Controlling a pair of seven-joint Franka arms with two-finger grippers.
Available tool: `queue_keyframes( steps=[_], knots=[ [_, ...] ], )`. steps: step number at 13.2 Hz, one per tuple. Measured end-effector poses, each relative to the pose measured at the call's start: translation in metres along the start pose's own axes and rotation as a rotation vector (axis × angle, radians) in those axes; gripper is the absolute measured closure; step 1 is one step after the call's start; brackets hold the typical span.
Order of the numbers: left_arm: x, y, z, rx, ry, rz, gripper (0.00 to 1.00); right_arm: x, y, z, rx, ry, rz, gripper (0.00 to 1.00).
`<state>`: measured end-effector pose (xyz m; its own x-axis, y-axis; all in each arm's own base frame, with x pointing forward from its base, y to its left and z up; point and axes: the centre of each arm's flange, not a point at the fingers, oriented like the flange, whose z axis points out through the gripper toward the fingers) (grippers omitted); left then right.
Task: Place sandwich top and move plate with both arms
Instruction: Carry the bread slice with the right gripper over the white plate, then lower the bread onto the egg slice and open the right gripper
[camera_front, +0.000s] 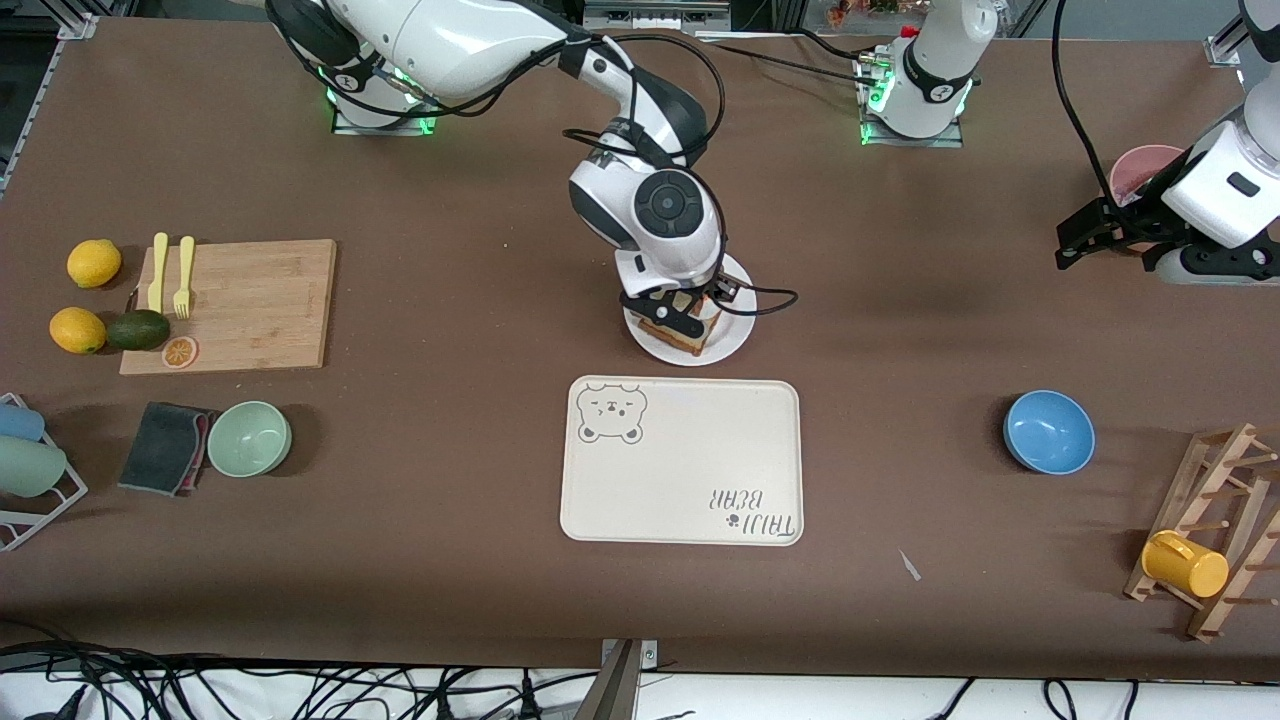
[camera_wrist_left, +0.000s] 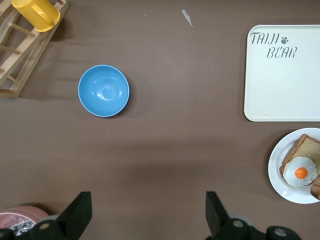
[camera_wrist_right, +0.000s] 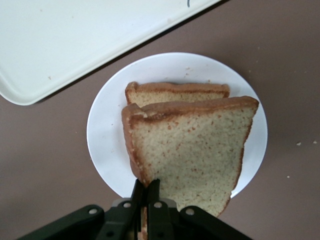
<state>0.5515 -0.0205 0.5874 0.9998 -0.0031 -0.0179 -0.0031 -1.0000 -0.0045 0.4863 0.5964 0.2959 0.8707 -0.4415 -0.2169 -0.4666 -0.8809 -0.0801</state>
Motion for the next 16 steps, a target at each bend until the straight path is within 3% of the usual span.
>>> queue_keyframes(
  steps=[3, 8, 11, 14, 16],
  knots=[
    [0.000, 0.000, 0.000, 0.000, 0.000, 0.000, 0.00, -0.008, -0.007, 0.024, 0.041, -0.001, -0.010, 0.94],
    [0.000, 0.000, 0.000, 0.000, 0.000, 0.000, 0.00, 0.008, 0.002, 0.051, -0.023, 0.020, 0.005, 0.94],
    [0.000, 0.000, 0.000, 0.000, 0.000, 0.000, 0.00, 0.007, 0.001, 0.048, -0.025, 0.020, 0.003, 0.89],
    [0.000, 0.000, 0.000, 0.000, 0.000, 0.000, 0.00, 0.007, -0.004, 0.035, -0.002, 0.023, 0.005, 0.59],
    [0.000, 0.000, 0.000, 0.000, 0.000, 0.000, 0.00, 0.010, -0.008, -0.004, 0.047, 0.037, 0.018, 0.39]
  ],
)
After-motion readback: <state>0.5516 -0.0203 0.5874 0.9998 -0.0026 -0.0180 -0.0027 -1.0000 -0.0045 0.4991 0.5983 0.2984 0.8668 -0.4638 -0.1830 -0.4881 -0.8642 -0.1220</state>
